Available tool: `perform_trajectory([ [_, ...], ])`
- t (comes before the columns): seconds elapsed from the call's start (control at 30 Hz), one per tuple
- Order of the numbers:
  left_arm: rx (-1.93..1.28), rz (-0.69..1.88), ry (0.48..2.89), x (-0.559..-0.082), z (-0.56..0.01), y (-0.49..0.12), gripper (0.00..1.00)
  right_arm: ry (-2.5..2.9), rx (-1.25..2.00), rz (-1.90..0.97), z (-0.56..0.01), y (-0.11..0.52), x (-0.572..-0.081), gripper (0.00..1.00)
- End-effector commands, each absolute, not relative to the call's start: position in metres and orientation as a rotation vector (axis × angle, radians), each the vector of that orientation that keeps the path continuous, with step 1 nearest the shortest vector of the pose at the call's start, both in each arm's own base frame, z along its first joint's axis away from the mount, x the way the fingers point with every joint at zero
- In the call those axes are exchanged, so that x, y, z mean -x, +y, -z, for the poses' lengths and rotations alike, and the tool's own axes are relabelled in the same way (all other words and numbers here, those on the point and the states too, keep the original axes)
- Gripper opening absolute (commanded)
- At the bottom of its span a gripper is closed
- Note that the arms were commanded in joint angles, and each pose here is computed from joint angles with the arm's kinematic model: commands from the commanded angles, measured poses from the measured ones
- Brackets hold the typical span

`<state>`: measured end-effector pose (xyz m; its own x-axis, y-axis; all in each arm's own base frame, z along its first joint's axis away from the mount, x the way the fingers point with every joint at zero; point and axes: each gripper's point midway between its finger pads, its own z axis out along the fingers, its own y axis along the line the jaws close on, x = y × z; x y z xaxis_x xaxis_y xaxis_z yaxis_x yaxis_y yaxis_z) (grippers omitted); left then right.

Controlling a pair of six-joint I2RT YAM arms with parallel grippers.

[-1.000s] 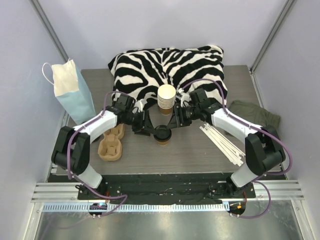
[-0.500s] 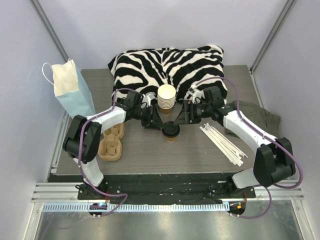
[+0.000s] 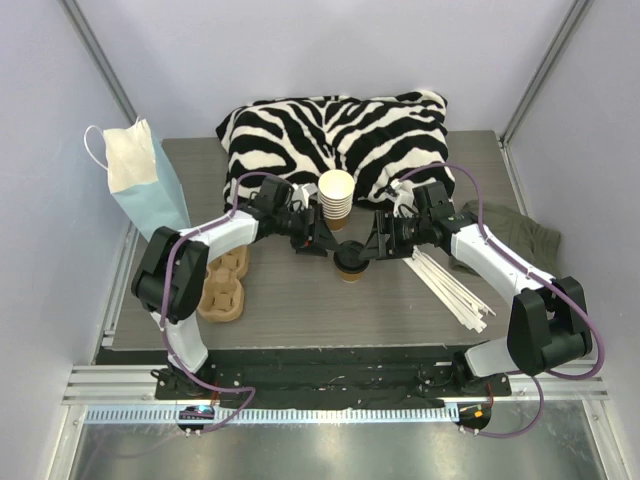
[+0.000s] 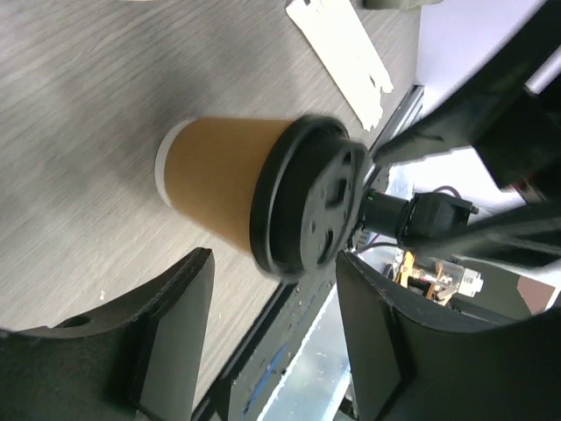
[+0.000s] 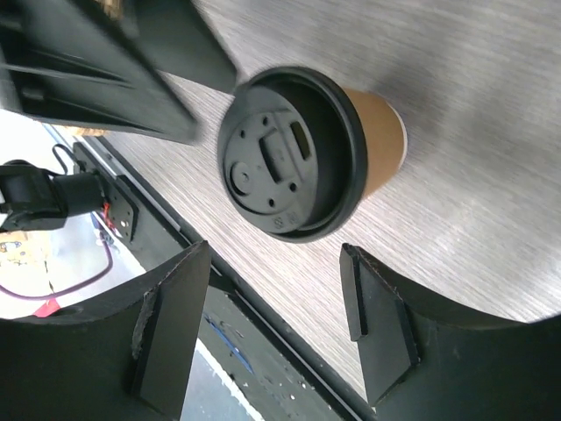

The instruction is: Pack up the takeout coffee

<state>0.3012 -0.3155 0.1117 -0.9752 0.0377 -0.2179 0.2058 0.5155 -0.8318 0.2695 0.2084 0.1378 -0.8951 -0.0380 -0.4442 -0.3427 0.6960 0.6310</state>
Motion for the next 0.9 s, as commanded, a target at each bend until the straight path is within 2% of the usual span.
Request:
perform_trajectory([
  [0.0, -0.254, 1.471, 2.489, -0.291, -0.150, -0.292, 0.63, 2.528, 0.298, -1.056, -0.131, 0.206, -0.261, 0.69],
  [0.23, -0.206, 1.452, 2.487, -0.275, -0.163, -0.263, 0.64, 2.484, 0.248, -1.180, -0.123, 0.224, -0.258, 0.73],
  [0.87, -0.068, 1.418, 2.450, -0.292, -0.165, -0.236, 0.63, 2.289, 0.291, -1.434, -0.145, 0.328, -0.250, 0.73],
])
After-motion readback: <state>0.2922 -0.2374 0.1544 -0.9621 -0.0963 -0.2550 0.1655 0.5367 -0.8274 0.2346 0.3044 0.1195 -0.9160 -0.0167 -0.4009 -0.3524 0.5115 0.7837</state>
